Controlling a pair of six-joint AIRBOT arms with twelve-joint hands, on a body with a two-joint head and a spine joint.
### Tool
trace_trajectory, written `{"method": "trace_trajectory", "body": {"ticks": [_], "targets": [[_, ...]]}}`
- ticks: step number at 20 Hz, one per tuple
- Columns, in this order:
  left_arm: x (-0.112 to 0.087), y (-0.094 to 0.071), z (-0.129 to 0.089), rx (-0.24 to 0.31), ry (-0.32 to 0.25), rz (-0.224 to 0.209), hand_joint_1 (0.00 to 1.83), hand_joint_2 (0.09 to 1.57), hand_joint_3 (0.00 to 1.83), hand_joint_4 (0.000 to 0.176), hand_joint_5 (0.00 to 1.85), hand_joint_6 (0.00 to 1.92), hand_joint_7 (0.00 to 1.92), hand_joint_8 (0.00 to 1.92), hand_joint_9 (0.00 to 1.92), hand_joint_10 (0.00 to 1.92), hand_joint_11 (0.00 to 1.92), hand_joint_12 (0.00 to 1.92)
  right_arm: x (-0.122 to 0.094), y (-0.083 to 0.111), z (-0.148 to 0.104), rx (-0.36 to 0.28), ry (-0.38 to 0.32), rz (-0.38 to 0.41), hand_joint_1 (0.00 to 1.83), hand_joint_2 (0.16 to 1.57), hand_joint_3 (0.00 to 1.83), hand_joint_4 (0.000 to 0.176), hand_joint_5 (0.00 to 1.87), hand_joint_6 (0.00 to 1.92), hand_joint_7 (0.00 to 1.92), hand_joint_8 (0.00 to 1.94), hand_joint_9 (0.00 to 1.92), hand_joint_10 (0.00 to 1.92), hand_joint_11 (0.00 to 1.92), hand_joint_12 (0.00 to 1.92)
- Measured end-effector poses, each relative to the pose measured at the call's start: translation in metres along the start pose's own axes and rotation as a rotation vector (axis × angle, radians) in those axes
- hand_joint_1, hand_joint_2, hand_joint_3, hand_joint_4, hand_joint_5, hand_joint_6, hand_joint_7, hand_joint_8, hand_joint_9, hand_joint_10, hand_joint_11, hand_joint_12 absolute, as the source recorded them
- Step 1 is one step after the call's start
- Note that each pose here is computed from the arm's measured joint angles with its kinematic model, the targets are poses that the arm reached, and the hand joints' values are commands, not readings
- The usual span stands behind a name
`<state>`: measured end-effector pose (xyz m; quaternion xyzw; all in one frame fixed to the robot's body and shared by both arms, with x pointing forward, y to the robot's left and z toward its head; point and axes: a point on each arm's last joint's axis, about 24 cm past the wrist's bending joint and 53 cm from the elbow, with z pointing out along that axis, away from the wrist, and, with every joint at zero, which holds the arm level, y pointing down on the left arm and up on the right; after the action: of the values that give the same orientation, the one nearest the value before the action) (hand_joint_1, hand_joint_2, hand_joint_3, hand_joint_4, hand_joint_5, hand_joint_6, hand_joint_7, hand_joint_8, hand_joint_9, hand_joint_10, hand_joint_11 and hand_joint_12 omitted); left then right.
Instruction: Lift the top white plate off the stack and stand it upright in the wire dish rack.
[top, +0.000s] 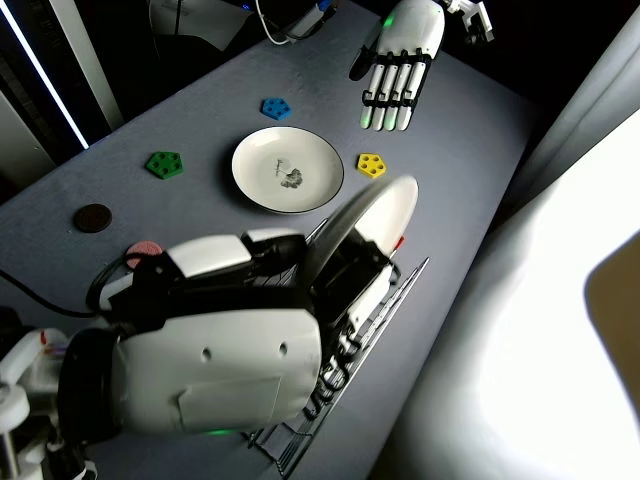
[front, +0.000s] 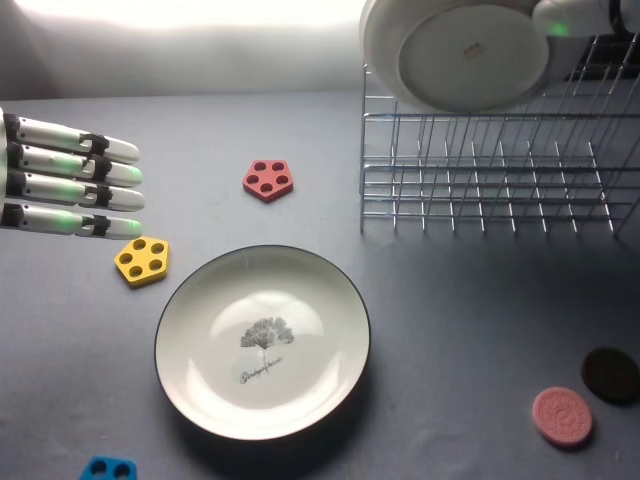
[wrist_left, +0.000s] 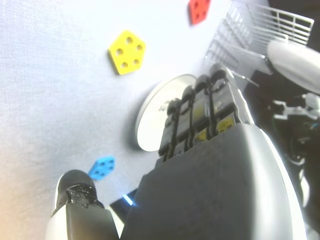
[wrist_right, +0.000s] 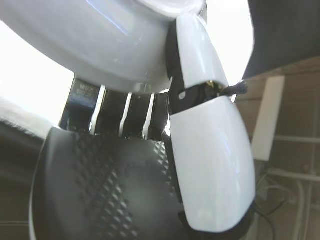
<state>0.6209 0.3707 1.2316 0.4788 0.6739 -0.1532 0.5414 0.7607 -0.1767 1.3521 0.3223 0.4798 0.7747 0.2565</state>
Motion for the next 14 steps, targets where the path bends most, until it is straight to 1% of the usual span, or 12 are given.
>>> {"method": "trace_trajectory", "body": {"ticks": [2,3,5,7,8,9,10,11,12,13,14], "targets": [[0.0,0.0,0.0,0.0,0.0,0.0,0.1,0.9,0.0,0.0,0.07,0.01,0.06,0.01,0.05,0.01,0.04,0.09,-0.002,0.002,-0.001,-0.006,0.001,0.004,1.49,1.09,0.0,0.0,0.85,1.17,1.03,0.7,1.02,0.82,0.96,1.38],[0.0,0.0,0.0,0.0,0.0,0.0,0.11,0.91,0.0,0.0,0.07,0.01,0.06,0.01,0.05,0.01,0.04,0.09,-0.003,0.004,-0.001,-0.012,0.003,0.004,1.49,1.09,0.0,0.0,0.84,1.16,1.02,0.71,1.03,0.81,0.95,1.4],[0.0,0.0,0.0,0.0,0.0,0.001,0.1,0.91,0.0,0.0,0.05,0.0,0.04,0.0,0.03,0.0,0.03,0.09,-0.008,0.004,-0.004,-0.011,-0.001,0.005,1.49,1.07,0.0,0.0,0.88,1.12,1.05,0.67,1.05,0.77,0.97,1.35],[0.0,0.0,0.0,0.001,0.0,0.001,0.1,0.92,0.0,0.0,0.05,0.0,0.04,0.0,0.02,0.0,0.02,0.09,-0.013,0.003,-0.006,-0.006,-0.01,0.01,1.49,1.08,0.0,0.0,0.87,1.14,1.04,0.67,1.04,0.79,0.96,1.38],[0.0,0.0,0.0,0.0,0.0,0.0,0.09,0.92,0.0,0.0,0.06,0.0,0.05,0.0,0.03,0.0,0.02,0.09,-0.017,0.002,-0.007,-0.004,-0.015,0.01,1.48,1.15,0.0,0.0,0.73,1.3,0.89,0.89,0.88,1.0,0.81,1.55],[0.0,0.0,0.0,0.0,0.0,0.0,0.11,0.91,0.0,0.0,0.07,0.01,0.06,0.01,0.05,0.01,0.04,0.1,-0.02,0.002,-0.009,-0.003,-0.017,0.013,1.49,1.09,0.0,0.0,0.86,1.16,1.02,0.71,1.01,0.84,0.92,1.42],[0.0,0.0,0.0,0.001,0.0,0.001,0.11,0.91,0.0,0.0,0.07,0.01,0.06,0.01,0.05,0.01,0.04,0.1,-0.022,0.002,-0.01,-0.002,-0.019,0.014,1.49,1.09,0.0,0.0,0.86,1.16,1.02,0.71,1.01,0.84,0.92,1.42],[0.0,0.0,0.0,0.001,0.0,0.001,0.09,0.91,0.0,0.0,0.06,0.0,0.05,0.0,0.04,0.0,0.03,0.1,-0.026,0.0,-0.012,0.003,-0.024,0.016,1.49,1.1,0.0,0.0,0.82,1.2,0.99,0.77,0.98,0.88,0.9,1.46],[0.0,0.0,0.0,0.001,0.0,0.001,0.09,0.91,0.0,0.0,0.06,0.0,0.05,0.0,0.04,0.0,0.03,0.1,-0.027,0.0,-0.013,0.003,-0.023,0.014,1.49,1.1,0.0,0.0,0.82,1.2,0.99,0.77,0.98,0.88,0.9,1.46],[0.0,0.0,0.0,0.001,0.0,0.001,0.09,0.92,0.0,0.0,0.06,0.0,0.06,0.0,0.04,0.0,0.02,0.1,-0.029,-0.003,-0.015,0.009,-0.021,0.01,1.49,1.08,0.0,0.0,0.86,1.16,1.03,0.71,1.02,0.8,0.95,1.38],[0.0,0.0,0.0,0.001,-0.001,0.0,0.1,0.92,0.0,0.0,0.04,0.0,0.05,0.0,0.03,0.0,0.01,0.09,-0.029,-0.004,-0.015,0.012,-0.019,0.007,1.49,1.08,0.0,0.0,0.86,1.16,1.03,0.71,1.02,0.81,0.96,1.37]]}}
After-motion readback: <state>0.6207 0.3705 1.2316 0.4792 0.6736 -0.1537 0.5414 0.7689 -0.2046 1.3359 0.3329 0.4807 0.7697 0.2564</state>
